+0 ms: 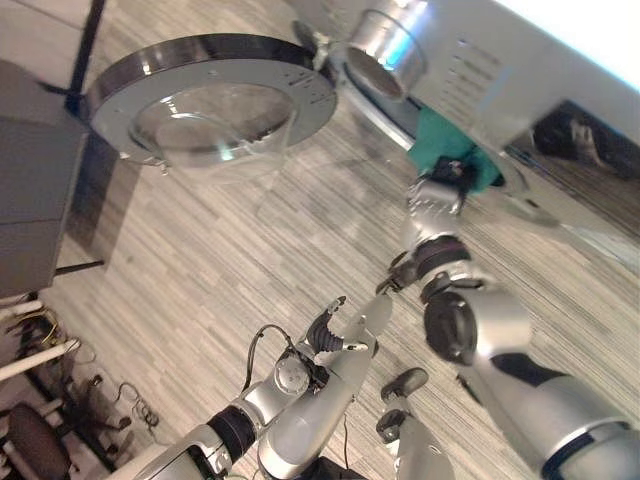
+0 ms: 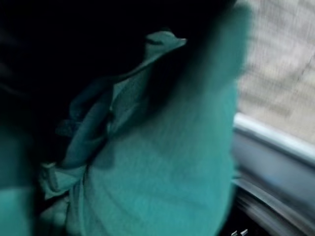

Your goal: Grab the laundry basket,head to the washer,open it,put in the laundry and shut it.

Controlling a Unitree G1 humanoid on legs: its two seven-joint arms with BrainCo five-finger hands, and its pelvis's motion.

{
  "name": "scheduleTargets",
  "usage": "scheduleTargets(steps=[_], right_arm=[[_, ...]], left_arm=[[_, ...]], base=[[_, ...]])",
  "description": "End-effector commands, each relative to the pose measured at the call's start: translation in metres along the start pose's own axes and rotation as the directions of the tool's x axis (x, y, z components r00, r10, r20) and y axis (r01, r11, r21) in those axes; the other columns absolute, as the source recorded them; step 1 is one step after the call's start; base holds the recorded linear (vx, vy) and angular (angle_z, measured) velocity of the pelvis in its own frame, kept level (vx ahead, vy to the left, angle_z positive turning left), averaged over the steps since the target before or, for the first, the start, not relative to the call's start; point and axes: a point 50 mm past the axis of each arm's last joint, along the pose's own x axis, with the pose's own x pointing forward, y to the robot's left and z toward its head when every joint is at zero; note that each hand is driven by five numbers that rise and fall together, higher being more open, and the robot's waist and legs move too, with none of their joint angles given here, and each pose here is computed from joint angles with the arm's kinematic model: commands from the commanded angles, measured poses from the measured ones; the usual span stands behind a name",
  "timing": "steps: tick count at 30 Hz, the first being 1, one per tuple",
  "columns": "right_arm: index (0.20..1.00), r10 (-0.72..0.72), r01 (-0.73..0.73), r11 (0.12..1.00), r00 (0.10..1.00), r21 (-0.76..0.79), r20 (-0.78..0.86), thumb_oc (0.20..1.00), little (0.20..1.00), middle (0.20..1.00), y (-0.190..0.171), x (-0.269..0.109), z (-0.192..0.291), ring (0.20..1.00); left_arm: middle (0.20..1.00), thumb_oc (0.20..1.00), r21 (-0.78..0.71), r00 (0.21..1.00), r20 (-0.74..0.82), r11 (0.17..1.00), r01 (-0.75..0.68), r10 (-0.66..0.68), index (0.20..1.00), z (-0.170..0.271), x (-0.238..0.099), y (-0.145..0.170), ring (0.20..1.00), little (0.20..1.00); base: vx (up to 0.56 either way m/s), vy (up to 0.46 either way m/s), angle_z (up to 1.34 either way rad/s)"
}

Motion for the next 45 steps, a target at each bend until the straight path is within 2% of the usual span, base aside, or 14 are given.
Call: scheduleTargets(steps=[1, 5, 6, 7, 10, 13, 15, 16, 17, 18, 19, 22, 32, 45], right_arm=[[0.200, 0.184, -0.203, 0.973, 0.969, 0.108, 0.167, 0.200, 0.200, 0.200, 0.039, 0.005, 0.049, 0.200], [0.200, 0.363, -0.419, 0.892, 0.888, 0.171, 0.283, 0.200, 0.200, 0.200, 0.104, -0.009, 0.084, 0.200], [0.200, 0.540, -0.612, 0.783, 0.758, 0.110, 0.366, 0.200, 0.200, 0.200, 0.157, -0.038, 0.106, 0.200], [0.200, 0.543, -0.615, 0.782, 0.753, 0.105, 0.370, 0.200, 0.200, 0.200, 0.160, -0.040, 0.106, 0.200], [0.200, 0.795, -0.854, 0.496, 0.374, -0.157, 0.477, 0.200, 0.200, 0.200, 0.228, -0.123, 0.128, 0.200], [0.200, 0.874, -0.798, 0.369, 0.125, -0.476, 0.469, 0.200, 0.200, 0.200, 0.245, -0.171, 0.125, 0.200], [0.200, 0.901, -0.646, 0.393, 0.130, -0.654, 0.413, 0.200, 0.200, 0.200, 0.242, -0.165, 0.112, 0.200], [0.366, 0.904, -0.604, 0.413, 0.184, -0.681, 0.386, 0.366, 0.366, 0.366, 0.238, -0.152, 0.107, 0.366], [0.890, 0.902, -0.551, 0.431, 0.253, -0.714, 0.349, 0.890, 0.890, 0.890, 0.233, -0.134, 0.104, 0.890], [1.000, 0.903, -0.553, 0.430, 0.253, -0.714, 0.347, 1.000, 1.000, 1.000, 0.233, -0.134, 0.104, 1.000], [1.000, 0.890, -0.410, 0.408, 0.378, -0.816, 0.255, 1.000, 1.000, 1.000, 0.222, -0.100, 0.095, 1.000], [1.000, 0.876, -0.339, 0.321, 0.462, -0.884, 0.140, 1.000, 1.000, 1.000, 0.201, -0.076, 0.080, 1.000], [1.000, 0.781, -0.677, 0.429, 0.610, -0.598, -0.130, 1.000, 1.000, 1.000, 0.088, -0.051, 0.021, 1.000], [1.000, 0.234, -0.611, 0.302, 0.792, -0.732, -0.564, 1.000, 1.000, 1.000, -0.131, -0.046, -0.024, 1.000]], left_arm=[[1.000, 1.000, 0.110, 0.998, -0.017, 0.992, 0.063, -0.061, 1.000, -0.011, -0.004, -0.009, 1.000, 1.000], [1.000, 1.000, 0.131, 0.997, -0.033, 0.988, 0.079, -0.075, 1.000, -0.015, -0.004, -0.009, 1.000, 1.000], [1.000, 1.000, 0.137, 0.998, -0.041, 0.989, 0.057, -0.052, 1.000, -0.021, -0.007, -0.001, 1.000, 1.000], [1.000, 1.000, 0.136, 0.998, -0.034, 0.989, 0.058, -0.054, 1.000, -0.019, -0.007, -0.002, 1.000, 1.000], [1.000, 1.000, 0.126, 0.998, -0.044, 0.991, 0.043, -0.038, 1.000, -0.028, -0.015, 0.006, 1.000, 1.000], [1.000, 1.000, 0.136, 0.996, -0.082, 0.990, 0.044, -0.033, 1.000, -0.040, -0.022, 0.012, 1.000, 1.000], [1.000, 1.000, 0.123, 0.996, -0.091, 0.992, 0.036, -0.025, 1.000, -0.045, -0.026, 0.013, 1.000, 1.000], [1.000, 1.000, 0.114, 0.996, -0.090, 0.993, 0.026, -0.016, 1.000, -0.045, -0.027, 0.014, 1.000, 1.000], [1.000, 1.000, 0.100, 0.996, -0.087, 0.995, 0.012, -0.003, 1.000, -0.045, -0.028, 0.016, 1.000, 1.000], [1.000, 1.000, 0.099, 0.996, -0.087, 0.995, 0.011, -0.003, 1.000, -0.045, -0.028, 0.016, 1.000, 1.000], [1.000, 1.000, 0.077, 0.997, -0.078, 0.997, -0.018, 0.024, 1.000, -0.045, -0.029, 0.021, 1.000, 1.000], [1.000, 1.000, 0.052, 0.997, -0.069, 0.998, -0.042, 0.046, 1.000, -0.043, -0.031, 0.024, 1.000, 1.000], [1.000, 1.000, 0.036, 0.993, -0.091, 0.996, -0.078, 0.081, 1.000, -0.043, -0.026, 0.021, 1.000, 1.000], [1.000, 1.000, -0.070, 0.988, -0.153, 0.997, -0.044, 0.033, 1.000, -0.053, -0.031, 0.002, 1.000, 1.000]], base=[[0.07, -0.011, 0.29], [0.07, 0.001, 0.17], [0.06, 0.022, 0.12], [0.07, 0.018, 0.14], [0.06, 0.012, 0.02], [0.05, 0.027, 0.08], [0.03, 0.064, 0.14], [0.01, 0.043, 0.03], [0.00, 0.043, -0.07], [0.01, 0.052, -0.20], [0.00, 0.030, -0.20], [-0.01, -0.002, -0.19], [-0.04, 0.000, -0.08], [-0.08, 0.009, -0.22]])
